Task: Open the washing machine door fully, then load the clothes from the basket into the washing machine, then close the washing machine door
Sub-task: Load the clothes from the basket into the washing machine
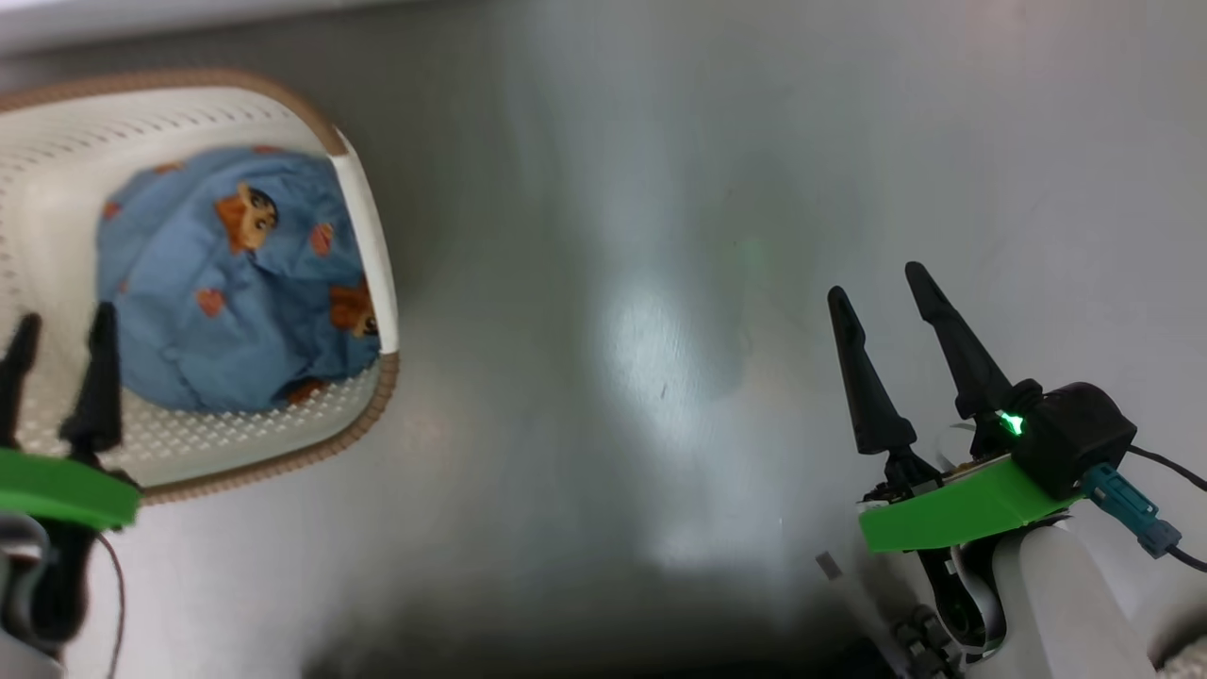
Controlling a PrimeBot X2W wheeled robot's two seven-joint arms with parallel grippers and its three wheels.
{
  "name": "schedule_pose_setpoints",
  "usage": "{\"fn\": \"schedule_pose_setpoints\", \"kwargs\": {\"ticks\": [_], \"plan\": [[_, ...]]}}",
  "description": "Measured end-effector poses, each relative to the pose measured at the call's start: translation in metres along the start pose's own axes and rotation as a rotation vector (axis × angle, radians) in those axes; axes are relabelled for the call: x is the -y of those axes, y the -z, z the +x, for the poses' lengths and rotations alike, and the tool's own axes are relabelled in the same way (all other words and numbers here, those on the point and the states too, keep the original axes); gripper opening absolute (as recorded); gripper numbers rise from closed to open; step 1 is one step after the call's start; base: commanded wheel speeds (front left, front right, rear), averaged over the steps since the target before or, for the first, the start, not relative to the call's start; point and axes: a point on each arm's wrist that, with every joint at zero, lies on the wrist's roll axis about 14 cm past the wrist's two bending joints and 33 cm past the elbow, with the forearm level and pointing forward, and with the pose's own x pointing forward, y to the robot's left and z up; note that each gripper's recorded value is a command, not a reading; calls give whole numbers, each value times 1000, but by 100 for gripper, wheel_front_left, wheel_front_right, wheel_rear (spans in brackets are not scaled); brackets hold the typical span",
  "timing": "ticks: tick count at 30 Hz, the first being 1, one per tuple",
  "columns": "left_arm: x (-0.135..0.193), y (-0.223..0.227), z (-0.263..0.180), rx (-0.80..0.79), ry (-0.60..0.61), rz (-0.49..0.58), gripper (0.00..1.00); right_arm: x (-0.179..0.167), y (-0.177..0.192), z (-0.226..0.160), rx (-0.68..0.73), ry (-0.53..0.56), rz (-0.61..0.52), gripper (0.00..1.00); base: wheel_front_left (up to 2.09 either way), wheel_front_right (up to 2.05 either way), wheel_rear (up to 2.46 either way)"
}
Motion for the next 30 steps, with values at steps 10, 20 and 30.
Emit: {"fn": "schedule_pose_setpoints", "kwargs": {"ticks": [10,20,30], "plan": [[-6,33,34,-146,60,19,100,9,30,4,-60,19,18,100,0,0,0],[-10,64,54,-274,96,43,100,18,46,1,-98,42,30,100,0,0,0],[-12,83,66,-388,125,107,100,23,48,-5,-110,59,39,100,0,0,0]]}}
